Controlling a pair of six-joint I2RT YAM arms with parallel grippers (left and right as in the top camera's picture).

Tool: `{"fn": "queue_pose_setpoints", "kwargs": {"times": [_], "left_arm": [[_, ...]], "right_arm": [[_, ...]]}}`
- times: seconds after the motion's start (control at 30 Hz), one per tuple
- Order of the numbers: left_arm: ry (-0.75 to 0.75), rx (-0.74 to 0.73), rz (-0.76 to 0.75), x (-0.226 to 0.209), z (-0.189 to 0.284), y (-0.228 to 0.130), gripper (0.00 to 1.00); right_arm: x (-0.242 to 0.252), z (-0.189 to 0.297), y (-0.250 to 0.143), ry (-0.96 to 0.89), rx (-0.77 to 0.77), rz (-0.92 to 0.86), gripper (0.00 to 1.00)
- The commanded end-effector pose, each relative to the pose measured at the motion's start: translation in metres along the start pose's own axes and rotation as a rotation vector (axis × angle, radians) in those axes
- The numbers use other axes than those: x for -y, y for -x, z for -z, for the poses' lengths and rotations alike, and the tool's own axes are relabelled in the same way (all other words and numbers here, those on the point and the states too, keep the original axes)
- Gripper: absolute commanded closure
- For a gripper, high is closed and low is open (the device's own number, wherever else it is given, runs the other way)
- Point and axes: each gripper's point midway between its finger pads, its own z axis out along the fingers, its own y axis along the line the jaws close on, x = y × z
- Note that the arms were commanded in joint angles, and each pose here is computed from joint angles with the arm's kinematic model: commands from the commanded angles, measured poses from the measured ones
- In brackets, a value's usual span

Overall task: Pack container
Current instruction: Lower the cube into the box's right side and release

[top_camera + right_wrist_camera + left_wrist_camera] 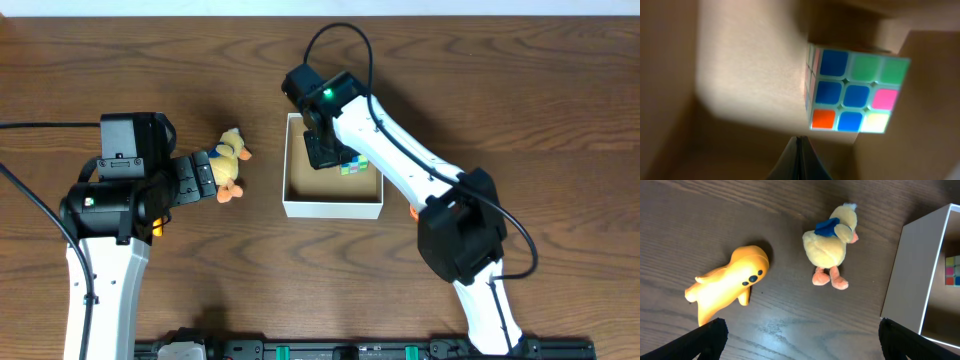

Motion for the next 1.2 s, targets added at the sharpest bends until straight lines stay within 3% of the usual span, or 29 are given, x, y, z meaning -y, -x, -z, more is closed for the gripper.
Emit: {"fn": "queue_pose_setpoints", "kwargs": {"times": [0.0, 0.57, 1.17], "left_arm": [[0.005, 0.010, 0.000, -0.001, 0.003, 0.005, 0.02], [0.005, 0.010, 0.000, -0.001, 0.003, 0.005, 0.02], [0.005, 0.010, 0.000, -0.001, 0.003, 0.005, 0.02]], "right_arm": [[0.002, -0.021, -0.005, -0.023, -0.045, 0.030, 0.99], [0.004, -0.043, 0.016, -0.008, -0.002, 0.029, 0.99], [0.047, -0.053, 0.039, -0.075, 0.033, -0.044, 0.98]]}}
